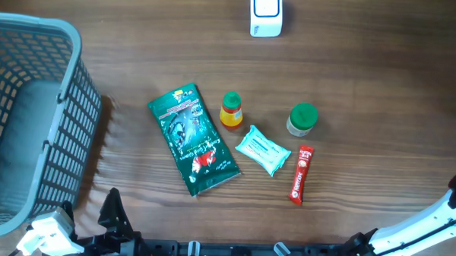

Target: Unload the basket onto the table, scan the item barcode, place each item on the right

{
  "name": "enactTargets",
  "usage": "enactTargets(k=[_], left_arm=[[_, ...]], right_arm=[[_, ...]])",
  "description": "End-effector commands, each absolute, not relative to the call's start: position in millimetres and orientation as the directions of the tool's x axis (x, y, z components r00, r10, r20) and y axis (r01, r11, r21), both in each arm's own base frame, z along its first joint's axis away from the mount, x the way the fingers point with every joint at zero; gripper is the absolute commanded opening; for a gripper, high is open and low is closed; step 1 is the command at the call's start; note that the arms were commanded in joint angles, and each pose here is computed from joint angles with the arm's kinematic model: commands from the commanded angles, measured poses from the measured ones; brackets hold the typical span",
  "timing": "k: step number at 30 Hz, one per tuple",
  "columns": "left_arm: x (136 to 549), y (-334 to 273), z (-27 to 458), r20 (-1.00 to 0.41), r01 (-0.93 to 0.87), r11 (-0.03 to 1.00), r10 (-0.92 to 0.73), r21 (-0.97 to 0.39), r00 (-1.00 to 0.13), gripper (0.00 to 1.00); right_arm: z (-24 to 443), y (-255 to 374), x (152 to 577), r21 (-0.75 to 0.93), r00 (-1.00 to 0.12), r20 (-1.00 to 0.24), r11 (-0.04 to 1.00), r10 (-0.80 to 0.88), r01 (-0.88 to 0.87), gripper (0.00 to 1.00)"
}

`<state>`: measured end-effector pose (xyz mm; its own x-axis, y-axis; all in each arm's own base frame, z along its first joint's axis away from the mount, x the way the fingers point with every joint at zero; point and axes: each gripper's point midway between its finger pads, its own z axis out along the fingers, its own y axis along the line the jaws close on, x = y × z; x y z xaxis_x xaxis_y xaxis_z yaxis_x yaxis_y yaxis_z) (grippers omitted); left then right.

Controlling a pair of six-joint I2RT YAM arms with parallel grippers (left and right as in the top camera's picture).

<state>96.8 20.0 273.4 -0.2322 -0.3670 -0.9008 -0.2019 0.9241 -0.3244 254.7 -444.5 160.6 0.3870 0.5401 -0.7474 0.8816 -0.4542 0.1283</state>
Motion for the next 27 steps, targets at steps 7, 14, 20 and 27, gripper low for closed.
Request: enactTargets(k=[7, 14, 20, 27], left_arm=[[96.7, 21.0, 272.9, -0.899, -0.211, 0.920, -0.374, -0.329, -0.227, 1.00], [96.7, 21.0, 272.9, -0.899, -0.211, 0.920, -0.374, -0.329, -0.227, 1.00], [96.7, 21.0, 272.9, -0.899, -0.211, 0.920, -0.374, -0.329, -0.227, 1.00], [96.7, 21.0, 272.9, -0.899, -0.211, 0.920, -0.374, -0.329, -0.227, 1.00]], right_arm=[[137.3, -387.6, 313.8, 0.180, 0.160, -0.428, -0.090, 0.889, 0.980, 0.72], [260.0, -278.1, 377.9, 0.482, 0.020, -0.407, 0.196, 0.913, 0.854, 0.73], [253.6, -100.0, 426.2, 0.379, -0.489, -0.394, 0.622, 0.778, 0.685, 0.83], [221.9, 68.1, 436.8, 0.143, -0.888, -0.451, 0.989, 0.089, 0.027, 1.00]])
